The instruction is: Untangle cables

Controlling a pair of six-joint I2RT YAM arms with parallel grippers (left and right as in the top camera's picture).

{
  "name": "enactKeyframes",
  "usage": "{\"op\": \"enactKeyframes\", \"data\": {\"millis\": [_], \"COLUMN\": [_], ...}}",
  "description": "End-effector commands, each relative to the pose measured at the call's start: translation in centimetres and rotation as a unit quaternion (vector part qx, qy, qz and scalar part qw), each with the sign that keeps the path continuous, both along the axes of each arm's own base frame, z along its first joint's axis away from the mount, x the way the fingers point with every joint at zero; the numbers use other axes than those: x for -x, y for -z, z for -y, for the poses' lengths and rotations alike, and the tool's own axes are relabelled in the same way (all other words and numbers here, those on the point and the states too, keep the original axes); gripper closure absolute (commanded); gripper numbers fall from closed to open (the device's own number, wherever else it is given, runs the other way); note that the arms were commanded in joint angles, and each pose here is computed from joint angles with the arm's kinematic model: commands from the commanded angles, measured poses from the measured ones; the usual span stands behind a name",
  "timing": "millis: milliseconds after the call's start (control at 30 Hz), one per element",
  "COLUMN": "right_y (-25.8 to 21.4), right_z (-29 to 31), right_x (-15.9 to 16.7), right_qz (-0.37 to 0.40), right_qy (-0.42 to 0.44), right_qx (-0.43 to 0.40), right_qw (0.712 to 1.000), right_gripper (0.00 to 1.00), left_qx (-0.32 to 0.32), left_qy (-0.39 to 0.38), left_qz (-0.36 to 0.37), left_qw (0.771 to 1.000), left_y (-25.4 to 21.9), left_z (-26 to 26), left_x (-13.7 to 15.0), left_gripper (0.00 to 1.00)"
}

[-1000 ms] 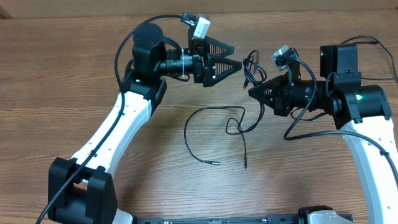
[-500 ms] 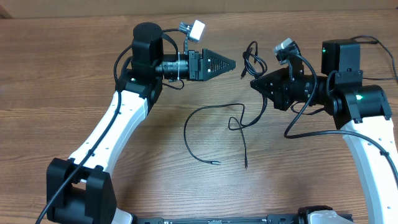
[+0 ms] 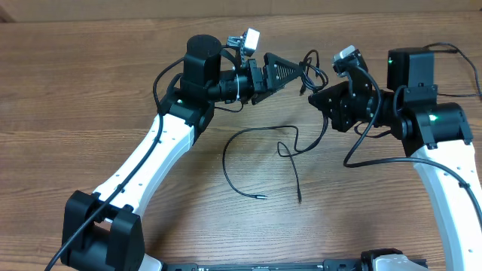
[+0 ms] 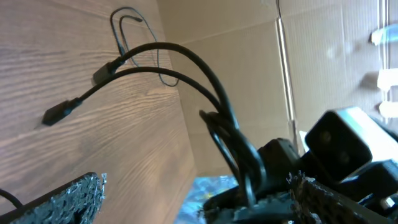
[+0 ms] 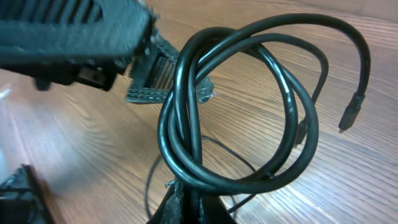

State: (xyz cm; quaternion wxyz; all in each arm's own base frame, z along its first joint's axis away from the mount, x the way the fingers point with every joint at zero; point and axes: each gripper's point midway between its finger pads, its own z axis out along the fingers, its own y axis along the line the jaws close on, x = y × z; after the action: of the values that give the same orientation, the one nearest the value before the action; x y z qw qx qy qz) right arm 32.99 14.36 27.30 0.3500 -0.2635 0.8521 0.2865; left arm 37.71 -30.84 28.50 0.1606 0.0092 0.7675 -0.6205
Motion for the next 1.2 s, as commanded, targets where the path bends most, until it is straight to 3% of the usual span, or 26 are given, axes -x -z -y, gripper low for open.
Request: {"op": "enactKeyframes", "data": {"millis": [0, 33, 100, 167, 267, 600, 667, 767, 867, 933, 1000, 1067, 1167], "right_y": [0.8, 1.2, 1.8, 2.1, 2.1, 2.3, 2.3, 2.2, 2.1, 2.0, 1.9, 1.8, 1.8], "right_z": [-0.4, -0.9, -1.7, -2.5, -4.2, -4.3, -4.1, -4.1, -4.2, -4.0, -4.1, -4.1, -4.2], "right_x": [-0.5, -0.5, -0.5, -0.4, 0.1, 0.0, -0.2, -0.3, -0.6, -0.9, -1.0, -0.9, -0.9], "right_qz": [0.016, 0.015, 0.010, 0.007, 0.012, 0.018, 0.018, 0.022, 0.030, 0.036, 0.039, 0.039, 0.039], "right_qy": [-0.013, -0.023, -0.037, -0.048, -0.072, -0.068, -0.064, -0.064, -0.063, -0.058, -0.058, -0.059, -0.061], "right_qx": [0.033, 0.036, 0.038, 0.039, 0.038, 0.048, 0.053, 0.052, 0.052, 0.056, 0.055, 0.053, 0.051], "right_qw": [0.999, 0.999, 0.999, 0.998, 0.997, 0.996, 0.996, 0.996, 0.996, 0.996, 0.996, 0.996, 0.996], "right_gripper": [0.96, 0.96, 0.96, 0.96, 0.96, 0.96, 0.96, 0.96, 0.96, 0.96, 0.96, 0.96, 0.96], "left_qx": [0.018, 0.021, 0.025, 0.029, 0.030, 0.033, 0.033, 0.033, 0.032, 0.030, 0.031, 0.031, 0.027], "left_qy": [-0.017, -0.019, -0.024, -0.026, -0.028, -0.031, -0.031, -0.031, -0.030, -0.032, -0.039, -0.044, -0.062], "left_qz": [-0.038, -0.050, -0.069, -0.081, -0.087, -0.100, -0.100, -0.100, -0.099, -0.098, -0.097, -0.096, -0.101], "left_qw": [0.999, 0.998, 0.997, 0.996, 0.995, 0.994, 0.994, 0.994, 0.994, 0.994, 0.994, 0.994, 0.993], "left_y": [-1.1, -1.1, -1.1, -1.1, -1.1, -1.1, -1.1, -1.1, -1.0, -1.0, -0.9, -0.9, -0.6], "left_z": [-0.2, -0.2, -0.2, -0.2, -0.3, -0.3, -0.3, -0.3, -0.4, -0.5, -1.0, -1.4, -2.6], "left_x": [-0.1, -0.1, -0.1, -0.1, -0.2, -0.2, -0.2, -0.2, -0.2, -0.3, -0.7, -1.0, -1.9], "left_gripper": [0.00, 0.00, 0.22, 0.29, 0.55, 0.71, 0.67, 0.52, 0.49, 0.59, 0.80, 0.87, 0.85]}}
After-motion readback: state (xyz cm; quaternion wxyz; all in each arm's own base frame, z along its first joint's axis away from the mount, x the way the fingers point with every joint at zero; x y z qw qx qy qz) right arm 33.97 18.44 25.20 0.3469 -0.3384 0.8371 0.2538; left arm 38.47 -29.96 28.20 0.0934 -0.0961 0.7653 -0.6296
